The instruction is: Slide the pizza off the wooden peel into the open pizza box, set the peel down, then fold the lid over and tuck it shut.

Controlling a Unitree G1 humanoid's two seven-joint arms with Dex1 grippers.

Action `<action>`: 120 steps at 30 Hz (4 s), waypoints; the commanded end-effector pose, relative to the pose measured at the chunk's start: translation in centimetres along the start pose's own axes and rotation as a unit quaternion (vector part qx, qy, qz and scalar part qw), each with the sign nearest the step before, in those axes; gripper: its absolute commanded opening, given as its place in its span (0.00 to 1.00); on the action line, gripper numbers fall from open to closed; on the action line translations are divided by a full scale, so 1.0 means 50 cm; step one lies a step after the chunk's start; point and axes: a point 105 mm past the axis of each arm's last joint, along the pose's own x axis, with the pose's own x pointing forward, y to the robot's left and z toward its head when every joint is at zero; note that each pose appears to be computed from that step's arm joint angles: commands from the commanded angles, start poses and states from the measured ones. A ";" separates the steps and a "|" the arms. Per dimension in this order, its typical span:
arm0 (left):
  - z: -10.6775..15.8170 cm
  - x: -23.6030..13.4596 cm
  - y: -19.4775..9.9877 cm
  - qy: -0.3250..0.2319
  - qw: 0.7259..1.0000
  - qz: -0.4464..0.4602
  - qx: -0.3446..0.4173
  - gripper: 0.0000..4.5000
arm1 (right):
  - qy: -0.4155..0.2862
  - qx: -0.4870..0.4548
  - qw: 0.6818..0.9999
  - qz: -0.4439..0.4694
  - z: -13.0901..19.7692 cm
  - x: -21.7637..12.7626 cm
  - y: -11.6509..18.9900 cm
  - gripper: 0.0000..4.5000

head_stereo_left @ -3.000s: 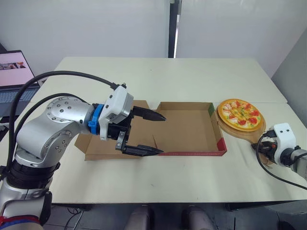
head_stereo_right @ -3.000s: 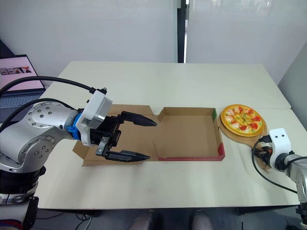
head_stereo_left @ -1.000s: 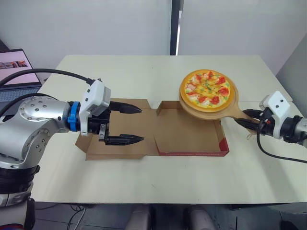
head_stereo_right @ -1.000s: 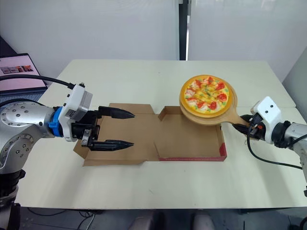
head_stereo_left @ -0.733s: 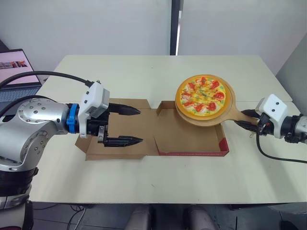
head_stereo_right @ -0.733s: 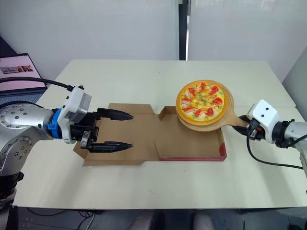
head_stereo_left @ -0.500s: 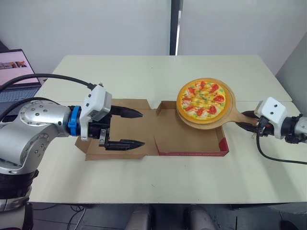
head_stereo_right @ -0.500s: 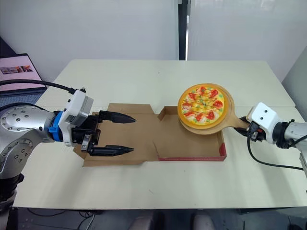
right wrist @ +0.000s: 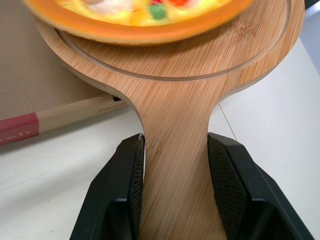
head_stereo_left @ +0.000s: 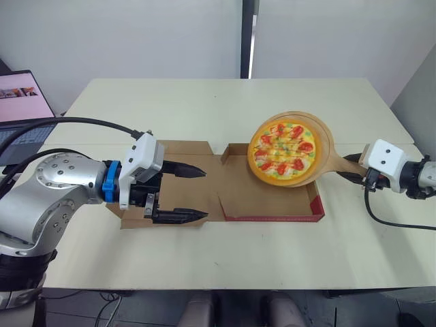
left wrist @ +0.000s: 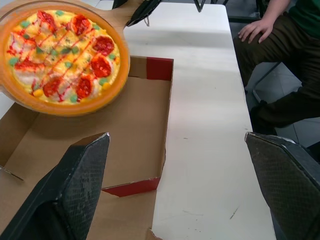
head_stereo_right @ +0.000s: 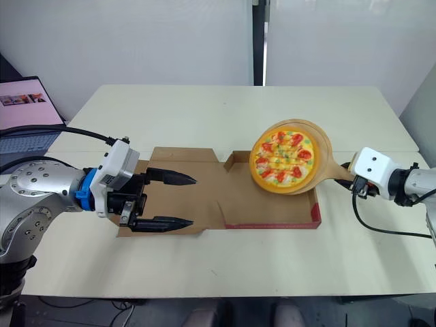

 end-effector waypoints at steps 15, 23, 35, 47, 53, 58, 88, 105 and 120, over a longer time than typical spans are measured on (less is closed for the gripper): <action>0.008 0.005 -0.009 0.001 1.000 -0.005 0.028 1.00 | 0.016 -0.088 0.988 -0.125 0.014 -0.063 -0.134 0.36; 0.017 0.006 -0.005 -0.011 0.999 -0.003 0.030 1.00 | 0.032 -0.020 0.985 -0.165 -0.040 -0.122 -0.136 0.36; 0.057 0.035 -0.001 -0.060 0.997 -0.026 0.040 1.00 | 0.056 0.257 0.929 -0.259 -0.167 -0.185 0.019 0.36; 0.092 0.058 -0.004 -0.096 0.993 -0.048 0.042 1.00 | 0.099 0.408 0.868 -0.265 -0.214 -0.160 0.112 0.36; 0.092 0.060 -0.004 -0.097 0.993 -0.049 0.043 1.00 | 0.123 0.447 0.842 -0.274 -0.237 -0.154 0.133 0.57; 0.091 0.059 -0.003 -0.096 0.993 -0.047 0.043 1.00 | 0.111 0.445 0.850 -0.260 -0.218 -0.163 0.136 0.97; -0.193 -0.149 -0.138 -0.199 0.793 0.414 -0.400 1.00 | -0.265 0.025 0.939 0.217 0.292 0.031 0.057 0.99; -0.306 -0.110 -0.095 -0.340 0.551 0.515 -0.562 1.00 | -0.269 0.000 0.914 0.302 0.337 0.047 0.095 0.99; -0.306 -0.100 -0.060 -0.371 0.527 0.522 -0.559 0.61 | -0.266 -0.004 0.915 0.304 0.341 0.049 0.097 1.00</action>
